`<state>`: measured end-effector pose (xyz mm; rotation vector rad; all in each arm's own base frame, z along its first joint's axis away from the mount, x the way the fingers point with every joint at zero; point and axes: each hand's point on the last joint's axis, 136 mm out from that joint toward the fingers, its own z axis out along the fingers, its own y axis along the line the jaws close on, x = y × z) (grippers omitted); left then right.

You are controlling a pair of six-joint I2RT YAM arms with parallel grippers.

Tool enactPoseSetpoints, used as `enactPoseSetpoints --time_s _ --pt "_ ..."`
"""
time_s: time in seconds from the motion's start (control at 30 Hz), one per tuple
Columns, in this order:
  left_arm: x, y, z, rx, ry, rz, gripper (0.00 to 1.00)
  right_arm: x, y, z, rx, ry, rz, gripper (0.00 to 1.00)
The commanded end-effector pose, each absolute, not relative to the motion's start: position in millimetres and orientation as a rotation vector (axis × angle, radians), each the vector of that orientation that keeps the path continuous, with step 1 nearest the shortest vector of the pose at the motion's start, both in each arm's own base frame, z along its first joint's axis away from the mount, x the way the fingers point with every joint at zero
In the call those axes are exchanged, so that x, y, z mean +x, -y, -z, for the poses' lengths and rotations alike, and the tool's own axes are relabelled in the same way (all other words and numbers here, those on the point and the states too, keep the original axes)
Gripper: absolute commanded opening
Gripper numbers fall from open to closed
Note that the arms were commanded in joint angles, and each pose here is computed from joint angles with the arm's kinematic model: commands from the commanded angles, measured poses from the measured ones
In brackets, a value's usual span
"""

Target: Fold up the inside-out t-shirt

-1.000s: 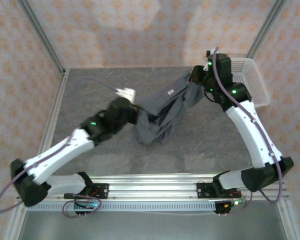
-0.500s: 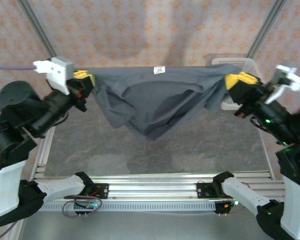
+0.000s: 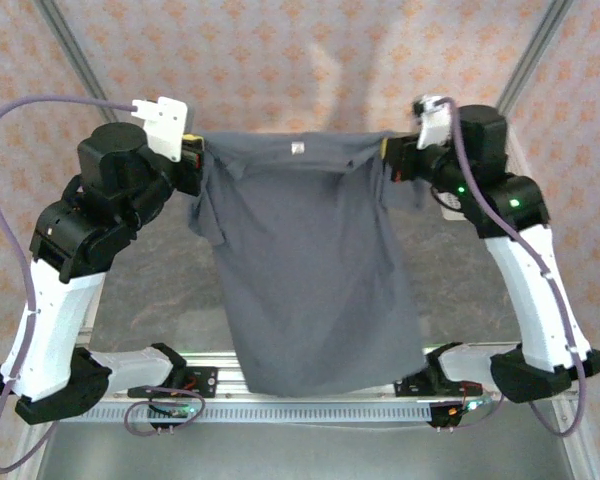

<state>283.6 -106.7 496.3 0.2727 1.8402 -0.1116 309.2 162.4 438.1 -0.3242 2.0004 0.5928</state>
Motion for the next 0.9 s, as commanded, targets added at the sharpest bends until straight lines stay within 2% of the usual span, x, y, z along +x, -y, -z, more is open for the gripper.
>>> enactPoseSetpoints --time_s 0.0,0.23,0.47,0.57,0.67,0.87 --pt "268 114 -498 0.303 -1.828 0.222 0.0 266 -168 -475 -0.38 -1.89 -0.753 0.0" --pt "233 76 -549 0.208 -1.595 0.162 0.0 201 -140 -561 -0.374 -1.499 -0.757 0.0" --pt "182 61 -602 0.218 -1.406 0.242 0.0 148 -134 -606 -0.431 -1.338 -0.831 0.0" --pt "175 58 -615 0.215 -1.391 0.252 0.0 135 -128 -622 -0.416 -1.274 -0.846 0.0" --pt "192 61 -614 0.205 -1.447 0.217 0.0 148 -123 -629 -0.343 -1.278 -0.838 0.0" --pt "275 90 -576 0.22 -1.638 0.078 0.0 237 -117 -602 -0.136 -1.49 -0.675 0.0"
